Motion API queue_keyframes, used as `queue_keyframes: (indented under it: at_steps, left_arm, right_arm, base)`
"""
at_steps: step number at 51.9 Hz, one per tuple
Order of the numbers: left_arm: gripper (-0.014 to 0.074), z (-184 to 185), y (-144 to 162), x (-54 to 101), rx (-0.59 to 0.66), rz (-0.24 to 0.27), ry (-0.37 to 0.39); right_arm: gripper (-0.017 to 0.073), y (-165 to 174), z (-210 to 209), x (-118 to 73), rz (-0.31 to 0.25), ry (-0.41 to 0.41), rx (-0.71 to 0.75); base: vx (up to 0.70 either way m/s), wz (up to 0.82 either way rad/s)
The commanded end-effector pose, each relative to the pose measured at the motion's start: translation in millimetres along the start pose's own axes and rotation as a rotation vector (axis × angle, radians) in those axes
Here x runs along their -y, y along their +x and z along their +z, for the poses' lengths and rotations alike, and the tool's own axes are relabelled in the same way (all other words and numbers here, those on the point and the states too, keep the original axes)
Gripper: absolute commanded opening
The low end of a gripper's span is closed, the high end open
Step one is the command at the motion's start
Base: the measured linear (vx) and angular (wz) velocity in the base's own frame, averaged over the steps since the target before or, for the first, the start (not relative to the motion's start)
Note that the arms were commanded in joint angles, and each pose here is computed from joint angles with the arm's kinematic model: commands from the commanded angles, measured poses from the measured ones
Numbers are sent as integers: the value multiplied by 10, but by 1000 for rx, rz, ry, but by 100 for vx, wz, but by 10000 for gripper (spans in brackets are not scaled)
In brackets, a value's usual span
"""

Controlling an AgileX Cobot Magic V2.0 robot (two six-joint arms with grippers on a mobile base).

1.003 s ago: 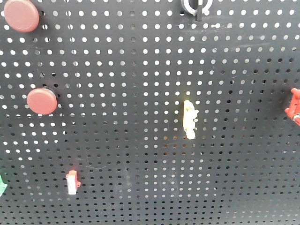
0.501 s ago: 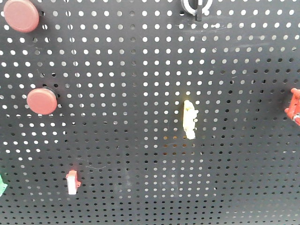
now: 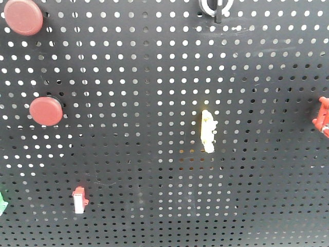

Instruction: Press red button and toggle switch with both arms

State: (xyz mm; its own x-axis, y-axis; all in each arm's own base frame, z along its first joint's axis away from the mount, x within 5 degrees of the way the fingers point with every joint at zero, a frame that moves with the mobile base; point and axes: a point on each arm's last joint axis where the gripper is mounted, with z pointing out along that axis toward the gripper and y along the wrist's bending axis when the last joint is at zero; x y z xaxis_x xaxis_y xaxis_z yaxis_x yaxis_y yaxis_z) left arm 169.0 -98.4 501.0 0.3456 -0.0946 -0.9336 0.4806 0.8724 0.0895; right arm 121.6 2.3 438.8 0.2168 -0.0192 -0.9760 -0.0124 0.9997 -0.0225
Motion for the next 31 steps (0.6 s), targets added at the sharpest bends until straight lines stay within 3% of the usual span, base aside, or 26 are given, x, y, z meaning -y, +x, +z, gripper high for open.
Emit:
queue_keyframes:
  at_steps: [1, 31]
  left_arm:
    - [2, 50, -170, 19, 93, -15, 15]
    - [2, 79, -62, -15, -2, -25, -7]
  right_arm:
    - [0, -174, 0, 5, -7, 2, 111]
    - [0, -180, -1, 5, -7, 2, 118]
  base:
    - [0, 0]
    - [0, 0]
